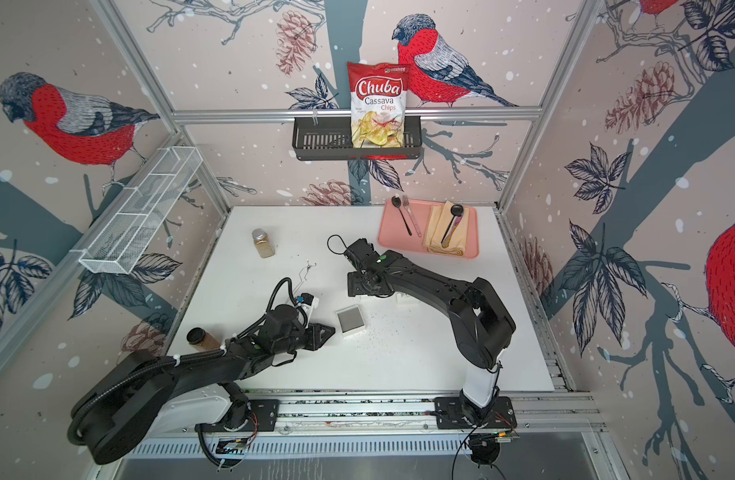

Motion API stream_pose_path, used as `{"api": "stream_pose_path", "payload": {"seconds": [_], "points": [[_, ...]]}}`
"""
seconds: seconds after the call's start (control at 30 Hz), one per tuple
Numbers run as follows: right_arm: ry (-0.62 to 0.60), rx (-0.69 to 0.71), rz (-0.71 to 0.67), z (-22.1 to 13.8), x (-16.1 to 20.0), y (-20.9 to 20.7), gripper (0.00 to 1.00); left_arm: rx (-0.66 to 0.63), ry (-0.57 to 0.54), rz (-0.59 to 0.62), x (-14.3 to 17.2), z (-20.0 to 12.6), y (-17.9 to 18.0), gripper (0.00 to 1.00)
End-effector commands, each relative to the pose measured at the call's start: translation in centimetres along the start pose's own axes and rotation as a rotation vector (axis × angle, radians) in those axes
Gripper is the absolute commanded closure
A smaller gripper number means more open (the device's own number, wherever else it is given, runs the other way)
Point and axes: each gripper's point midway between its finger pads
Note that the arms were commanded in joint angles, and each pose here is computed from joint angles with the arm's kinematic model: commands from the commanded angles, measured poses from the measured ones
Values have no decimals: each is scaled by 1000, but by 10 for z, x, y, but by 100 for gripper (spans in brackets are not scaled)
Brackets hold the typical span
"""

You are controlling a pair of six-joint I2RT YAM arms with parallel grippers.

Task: Take the necklace out of the lift-off lid jewelry box
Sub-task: Place the inner lining in the jewelry box, then adjust the jewelry box at the center of the board, then pick up the lid from the center of the board.

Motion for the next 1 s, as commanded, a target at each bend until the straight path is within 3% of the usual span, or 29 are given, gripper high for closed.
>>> {"api": "stream_pose_path", "payload": {"seconds": [0.0, 0.3, 0.53, 0.97], "points": [[20, 14, -47, 11, -6, -10, 16, 32, -48, -11, -5, 2, -8, 74], [51, 10, -49, 44, -29, -24, 13, 53, 15, 42, 2, 25, -17, 75], [85, -19, -63, 61, -33, -20, 12, -5, 51, 77, -6, 38, -13, 75], [138, 2, -90, 77, -20, -22, 16, -64, 36, 89, -13, 29, -8, 75]]}}
Point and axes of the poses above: each gripper's point midway between its finger pads, its own z axis out along the fingers, its own y axis along the line the jaws close on, x = y × z, and after that the axes turned 4 degrees about z, right-handed
